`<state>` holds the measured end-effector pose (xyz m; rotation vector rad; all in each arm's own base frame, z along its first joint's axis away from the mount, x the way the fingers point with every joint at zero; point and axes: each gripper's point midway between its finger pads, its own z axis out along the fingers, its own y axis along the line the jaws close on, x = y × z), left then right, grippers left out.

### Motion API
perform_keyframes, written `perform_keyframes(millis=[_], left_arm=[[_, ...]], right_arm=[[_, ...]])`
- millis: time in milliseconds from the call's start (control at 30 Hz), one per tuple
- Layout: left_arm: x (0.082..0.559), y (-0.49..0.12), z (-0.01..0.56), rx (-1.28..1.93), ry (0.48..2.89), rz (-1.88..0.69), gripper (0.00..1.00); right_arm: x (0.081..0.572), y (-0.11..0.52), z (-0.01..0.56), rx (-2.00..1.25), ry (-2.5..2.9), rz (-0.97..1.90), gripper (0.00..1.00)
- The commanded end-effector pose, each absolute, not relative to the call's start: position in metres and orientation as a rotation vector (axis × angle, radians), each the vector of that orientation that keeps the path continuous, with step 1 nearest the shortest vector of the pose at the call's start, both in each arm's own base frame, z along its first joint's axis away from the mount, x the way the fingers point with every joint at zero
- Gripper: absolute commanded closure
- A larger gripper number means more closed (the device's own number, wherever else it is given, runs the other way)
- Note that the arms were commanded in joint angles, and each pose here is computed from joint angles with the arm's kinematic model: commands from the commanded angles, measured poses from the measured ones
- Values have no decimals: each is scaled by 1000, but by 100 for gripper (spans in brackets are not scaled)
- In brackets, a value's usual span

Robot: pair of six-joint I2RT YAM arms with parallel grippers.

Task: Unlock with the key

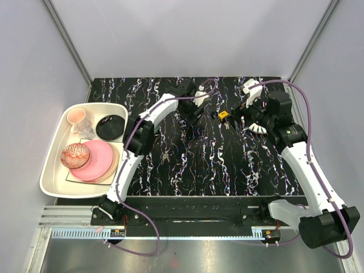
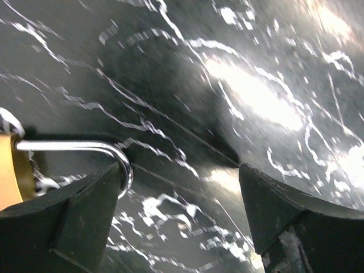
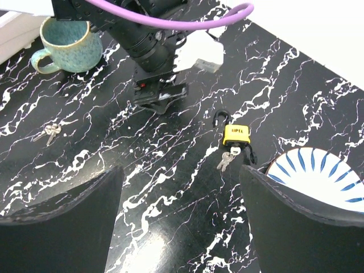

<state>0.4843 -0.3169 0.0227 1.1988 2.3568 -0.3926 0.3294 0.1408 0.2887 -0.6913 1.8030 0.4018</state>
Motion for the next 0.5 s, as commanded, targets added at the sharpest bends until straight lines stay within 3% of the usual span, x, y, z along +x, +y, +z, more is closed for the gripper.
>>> perform_keyframes(millis=[0,267,333,467], left_arm=[[403,-318,29,1301,2520,-610,14],[292,-289,15,1577,2681,-658,17],[279,-267,3,1586,2745,-600,17],[310,-232,6,1428,2764,-399,15]], right_arm=[[329,137,318,-681,1718,367,12],[323,136,320,-679,1706,365,12],[320,136,321,-682,1705,365,12],[318,135,323,-685,1695,365,12]])
